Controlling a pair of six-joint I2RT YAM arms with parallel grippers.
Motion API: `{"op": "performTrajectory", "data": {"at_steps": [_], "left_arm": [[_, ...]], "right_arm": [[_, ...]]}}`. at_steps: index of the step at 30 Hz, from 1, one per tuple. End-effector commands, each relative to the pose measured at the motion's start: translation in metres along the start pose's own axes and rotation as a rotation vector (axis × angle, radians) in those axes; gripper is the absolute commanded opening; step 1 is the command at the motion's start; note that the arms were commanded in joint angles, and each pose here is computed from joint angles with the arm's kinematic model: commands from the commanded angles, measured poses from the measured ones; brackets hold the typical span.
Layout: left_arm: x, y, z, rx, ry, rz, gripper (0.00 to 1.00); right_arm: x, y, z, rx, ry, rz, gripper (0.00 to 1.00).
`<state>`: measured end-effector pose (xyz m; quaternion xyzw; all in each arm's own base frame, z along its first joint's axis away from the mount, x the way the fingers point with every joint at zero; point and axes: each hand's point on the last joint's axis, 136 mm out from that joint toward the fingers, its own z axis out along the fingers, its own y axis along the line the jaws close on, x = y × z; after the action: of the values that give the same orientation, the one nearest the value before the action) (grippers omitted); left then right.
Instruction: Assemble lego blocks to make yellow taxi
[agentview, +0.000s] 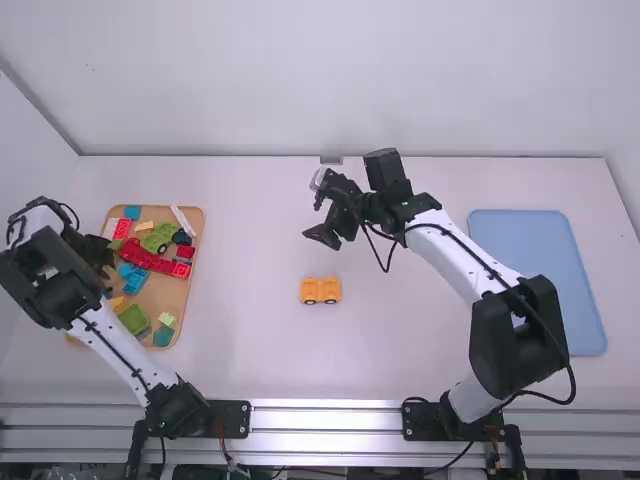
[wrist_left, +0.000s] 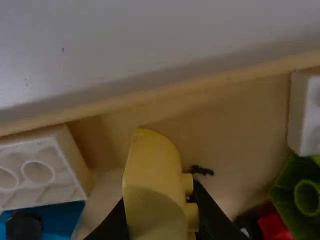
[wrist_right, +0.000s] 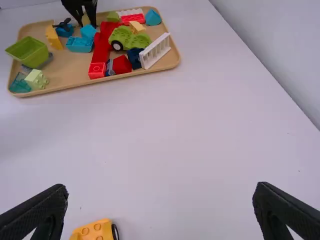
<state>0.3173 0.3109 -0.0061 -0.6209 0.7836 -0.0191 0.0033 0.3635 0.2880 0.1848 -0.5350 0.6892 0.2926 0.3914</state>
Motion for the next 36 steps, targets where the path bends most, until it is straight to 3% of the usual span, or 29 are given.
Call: {"op": "performTrajectory", "data": {"at_steps": [1,9,11,18,19,22,24,25,26,28,29,31,36], "left_arm": [[-0.001,-0.008,-0.043,0.057,-0.063,0.034,0.02],[0.031,-0.015,-0.124,0.087,-0.280,0.114,0.02],[0.060,-0.032,-0.151,0.189,-0.367,0.263,0.02],[0.143,-0.078,-0.184,0.473,-0.502,0.641,0.02],[0.180,-0.094,-0.193,0.559,-0.569,0.783,0.04],[0.226,-0.109,-0.200,0.642,-0.650,0.956,0.09],[0.271,-0.122,-0.202,0.719,-0.709,1.129,0.03],[0.271,-0.122,-0.202,0.719,-0.709,1.129,0.03],[0.301,-0.128,-0.199,0.762,-0.738,1.254,0.02],[0.335,-0.134,-0.193,0.802,-0.763,1.395,0.02],[0.335,-0.134,-0.193,0.802,-0.763,1.395,0.02],[0.381,-0.140,-0.183,0.854,-0.787,1.571,0.02],[0.431,-0.149,-0.171,0.901,-0.842,1.784,0.02]], "right_arm": [[-0.020,-0.001,-0.010,0.015,-0.036,-0.013,0.98],[-0.029,-0.006,-0.010,0.034,-0.068,-0.036,0.98],[-0.034,-0.011,-0.012,0.048,-0.090,0.014,0.99],[-0.037,-0.034,-0.026,0.100,-0.140,0.160,0.99],[-0.037,-0.041,-0.033,0.100,-0.160,0.220,0.99],[-0.033,-0.043,-0.039,0.064,-0.177,0.275,0.99],[-0.025,-0.040,-0.038,-0.003,-0.185,0.318,0.99],[-0.025,-0.040,-0.038,-0.003,-0.185,0.318,0.99],[-0.020,-0.037,-0.036,-0.049,-0.188,0.341,0.99],[-0.013,-0.036,-0.032,-0.095,-0.190,0.386,0.99],[-0.013,-0.036,-0.032,-0.095,-0.190,0.386,0.99],[-0.007,-0.030,-0.024,-0.169,-0.198,0.433,0.99],[-0.004,-0.018,-0.022,-0.253,-0.201,0.466,0.98]]}}
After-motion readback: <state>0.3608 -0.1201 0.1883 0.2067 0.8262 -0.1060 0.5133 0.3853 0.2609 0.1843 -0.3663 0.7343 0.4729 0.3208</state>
